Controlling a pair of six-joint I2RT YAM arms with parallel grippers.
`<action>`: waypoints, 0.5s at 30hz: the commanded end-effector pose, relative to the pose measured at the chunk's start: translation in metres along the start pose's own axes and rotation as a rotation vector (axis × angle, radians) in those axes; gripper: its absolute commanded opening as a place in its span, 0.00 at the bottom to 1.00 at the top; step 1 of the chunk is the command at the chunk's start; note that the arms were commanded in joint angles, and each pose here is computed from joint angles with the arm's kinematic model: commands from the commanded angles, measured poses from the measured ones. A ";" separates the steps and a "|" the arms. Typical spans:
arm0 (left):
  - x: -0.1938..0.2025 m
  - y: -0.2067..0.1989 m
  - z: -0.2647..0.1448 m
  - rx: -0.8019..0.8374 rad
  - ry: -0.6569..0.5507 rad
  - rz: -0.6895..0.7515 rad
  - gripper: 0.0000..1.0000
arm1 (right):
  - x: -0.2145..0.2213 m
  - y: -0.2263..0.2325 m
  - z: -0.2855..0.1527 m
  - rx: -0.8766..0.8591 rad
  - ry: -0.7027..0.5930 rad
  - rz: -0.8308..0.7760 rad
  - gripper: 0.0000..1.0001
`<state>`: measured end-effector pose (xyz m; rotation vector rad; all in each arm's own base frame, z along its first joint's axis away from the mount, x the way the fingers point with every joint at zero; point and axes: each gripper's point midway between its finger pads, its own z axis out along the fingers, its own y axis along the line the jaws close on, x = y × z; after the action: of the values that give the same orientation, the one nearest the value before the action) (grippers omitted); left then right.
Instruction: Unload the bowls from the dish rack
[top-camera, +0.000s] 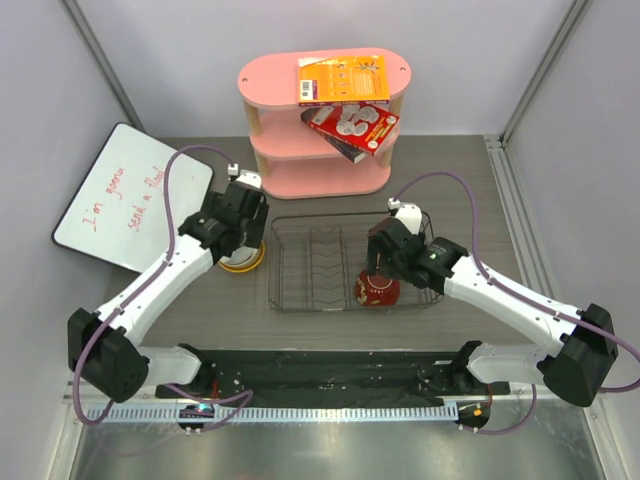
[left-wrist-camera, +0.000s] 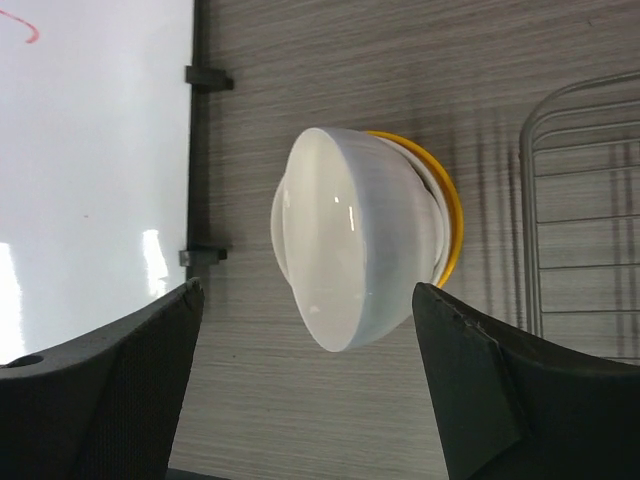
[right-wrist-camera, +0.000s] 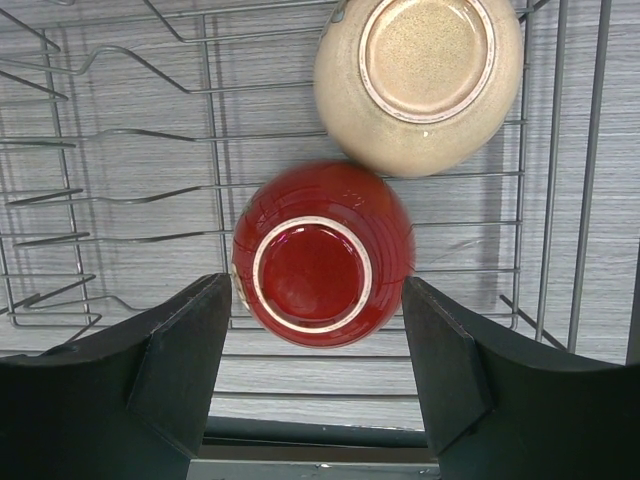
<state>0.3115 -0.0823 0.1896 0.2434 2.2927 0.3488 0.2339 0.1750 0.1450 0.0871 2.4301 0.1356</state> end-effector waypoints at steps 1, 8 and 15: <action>0.003 -0.024 0.008 0.137 0.023 -0.079 0.83 | -0.009 -0.002 -0.005 -0.008 -0.038 0.031 0.75; 0.016 -0.037 0.020 0.181 0.085 -0.096 0.77 | -0.010 -0.003 -0.005 -0.005 -0.036 0.026 0.75; 0.026 -0.041 0.027 0.179 0.108 -0.088 0.65 | -0.004 -0.005 -0.001 0.001 -0.018 0.020 0.75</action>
<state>0.3078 -0.1043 0.1414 0.2373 2.4484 0.1554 0.2350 0.1712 0.1432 0.0951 2.4336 0.1242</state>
